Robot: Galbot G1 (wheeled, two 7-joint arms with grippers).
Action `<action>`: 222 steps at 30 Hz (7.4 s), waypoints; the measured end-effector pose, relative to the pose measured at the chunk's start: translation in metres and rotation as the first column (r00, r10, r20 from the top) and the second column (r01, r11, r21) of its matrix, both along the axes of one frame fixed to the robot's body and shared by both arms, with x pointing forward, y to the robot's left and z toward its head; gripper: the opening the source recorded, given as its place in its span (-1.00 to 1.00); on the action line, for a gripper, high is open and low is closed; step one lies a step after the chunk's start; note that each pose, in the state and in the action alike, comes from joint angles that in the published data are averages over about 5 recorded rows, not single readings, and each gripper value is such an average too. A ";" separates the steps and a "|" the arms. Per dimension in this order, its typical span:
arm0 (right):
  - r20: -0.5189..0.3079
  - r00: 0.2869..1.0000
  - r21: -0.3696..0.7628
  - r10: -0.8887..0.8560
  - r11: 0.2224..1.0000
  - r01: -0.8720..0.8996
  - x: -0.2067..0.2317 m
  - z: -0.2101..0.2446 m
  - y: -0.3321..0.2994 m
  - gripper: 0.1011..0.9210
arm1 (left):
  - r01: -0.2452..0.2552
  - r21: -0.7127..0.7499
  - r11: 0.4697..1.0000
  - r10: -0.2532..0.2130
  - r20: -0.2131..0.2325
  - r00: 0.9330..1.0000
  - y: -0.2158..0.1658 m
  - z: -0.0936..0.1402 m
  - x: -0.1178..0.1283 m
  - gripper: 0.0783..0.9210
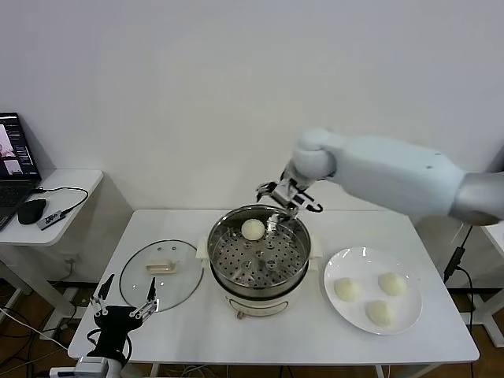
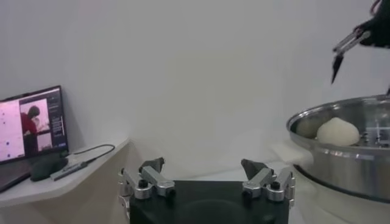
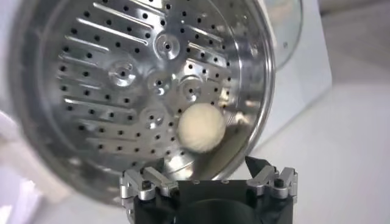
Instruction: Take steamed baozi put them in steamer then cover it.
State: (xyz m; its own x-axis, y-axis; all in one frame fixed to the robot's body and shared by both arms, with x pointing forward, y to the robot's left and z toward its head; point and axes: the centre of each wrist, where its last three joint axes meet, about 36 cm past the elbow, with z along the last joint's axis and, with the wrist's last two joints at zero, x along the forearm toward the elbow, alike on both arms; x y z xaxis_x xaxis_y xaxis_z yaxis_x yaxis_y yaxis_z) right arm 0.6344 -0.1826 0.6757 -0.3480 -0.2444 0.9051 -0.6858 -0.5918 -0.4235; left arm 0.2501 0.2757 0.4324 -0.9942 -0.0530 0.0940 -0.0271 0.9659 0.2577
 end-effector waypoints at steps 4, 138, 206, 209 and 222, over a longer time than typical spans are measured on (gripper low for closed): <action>-0.029 0.989 0.015 -0.142 0.990 0.142 -0.018 0.000 -0.046 0.76 | 0.017 0.012 1.000 -0.017 0.000 1.000 0.002 0.002 0.003 0.77; -0.272 0.889 0.126 -0.367 0.903 0.412 -0.015 -0.098 0.177 0.23 | 0.034 0.028 0.999 -0.034 -0.006 0.999 0.009 -0.001 0.013 0.77; -0.264 0.809 -0.134 -0.526 0.850 0.509 -0.134 -0.170 -0.206 0.76 | 0.062 0.038 0.997 -0.061 -0.047 0.997 -0.001 -0.012 0.007 0.77; -0.268 0.804 -0.138 -0.531 0.847 0.513 -0.133 -0.180 -0.206 0.76 | 0.058 0.040 0.998 -0.056 -0.050 0.997 0.001 -0.013 0.007 0.77; -0.279 0.785 -0.150 -0.553 0.833 0.533 -0.127 -0.209 -0.206 0.49 | 0.049 0.039 0.998 -0.046 -0.055 0.997 0.002 -0.016 0.007 0.77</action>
